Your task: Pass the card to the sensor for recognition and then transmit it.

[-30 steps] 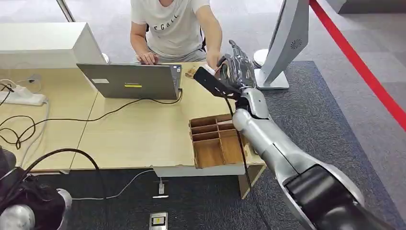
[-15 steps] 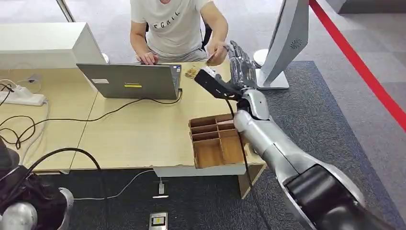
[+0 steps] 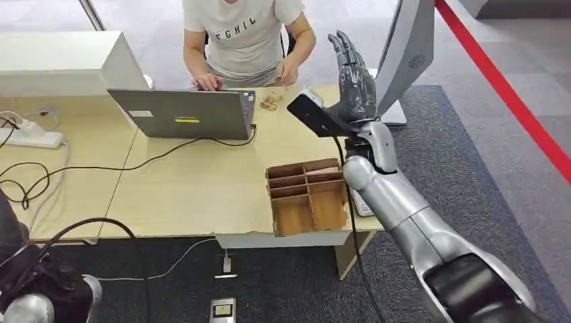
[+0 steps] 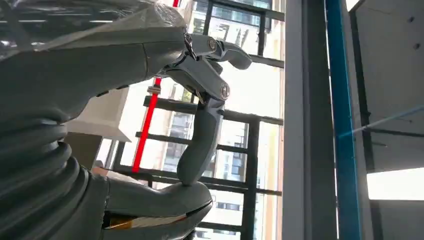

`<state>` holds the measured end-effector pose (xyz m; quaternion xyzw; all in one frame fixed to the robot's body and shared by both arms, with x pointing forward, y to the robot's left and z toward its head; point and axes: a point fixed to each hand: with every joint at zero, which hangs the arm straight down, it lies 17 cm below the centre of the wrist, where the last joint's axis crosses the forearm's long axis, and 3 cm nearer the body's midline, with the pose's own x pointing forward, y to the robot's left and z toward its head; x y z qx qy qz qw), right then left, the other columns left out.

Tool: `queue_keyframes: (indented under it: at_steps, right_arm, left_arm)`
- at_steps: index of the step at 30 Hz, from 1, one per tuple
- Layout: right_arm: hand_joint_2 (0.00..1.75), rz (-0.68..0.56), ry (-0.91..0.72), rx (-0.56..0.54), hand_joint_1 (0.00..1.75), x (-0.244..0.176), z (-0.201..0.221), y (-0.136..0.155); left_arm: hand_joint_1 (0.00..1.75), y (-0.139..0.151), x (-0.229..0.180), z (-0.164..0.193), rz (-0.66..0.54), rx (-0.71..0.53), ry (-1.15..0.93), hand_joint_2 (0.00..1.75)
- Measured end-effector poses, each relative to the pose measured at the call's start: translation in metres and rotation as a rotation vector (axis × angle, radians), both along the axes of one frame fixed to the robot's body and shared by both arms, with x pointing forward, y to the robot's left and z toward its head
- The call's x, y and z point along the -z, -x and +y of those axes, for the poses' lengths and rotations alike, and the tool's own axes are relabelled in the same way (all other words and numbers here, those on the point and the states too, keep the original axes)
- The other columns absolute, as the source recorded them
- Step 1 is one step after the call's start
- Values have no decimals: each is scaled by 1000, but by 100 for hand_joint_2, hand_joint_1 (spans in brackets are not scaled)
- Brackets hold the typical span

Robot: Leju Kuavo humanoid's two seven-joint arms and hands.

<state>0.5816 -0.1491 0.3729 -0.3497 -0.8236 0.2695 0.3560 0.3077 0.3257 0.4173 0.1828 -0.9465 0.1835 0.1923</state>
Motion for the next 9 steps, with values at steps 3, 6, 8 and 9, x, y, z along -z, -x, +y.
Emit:
queue_keyframes:
  at_steps: [3,6,8,9]
  right_arm:
    - [175,-57,-31,-44,0,-7,1,32]
    - [175,-82,-60,-79,0,5,-1,67]
    - [175,-76,-91,-87,0,18,-7,86]
    - [175,-83,-109,-91,0,20,-10,96]
  left_arm:
    - [0,4,2,0,4,-14,-14,175]
    - [0,12,7,0,20,-37,-37,175]
    - [0,16,9,-1,25,-48,-51,175]
    - [0,18,10,-1,30,-52,-55,175]
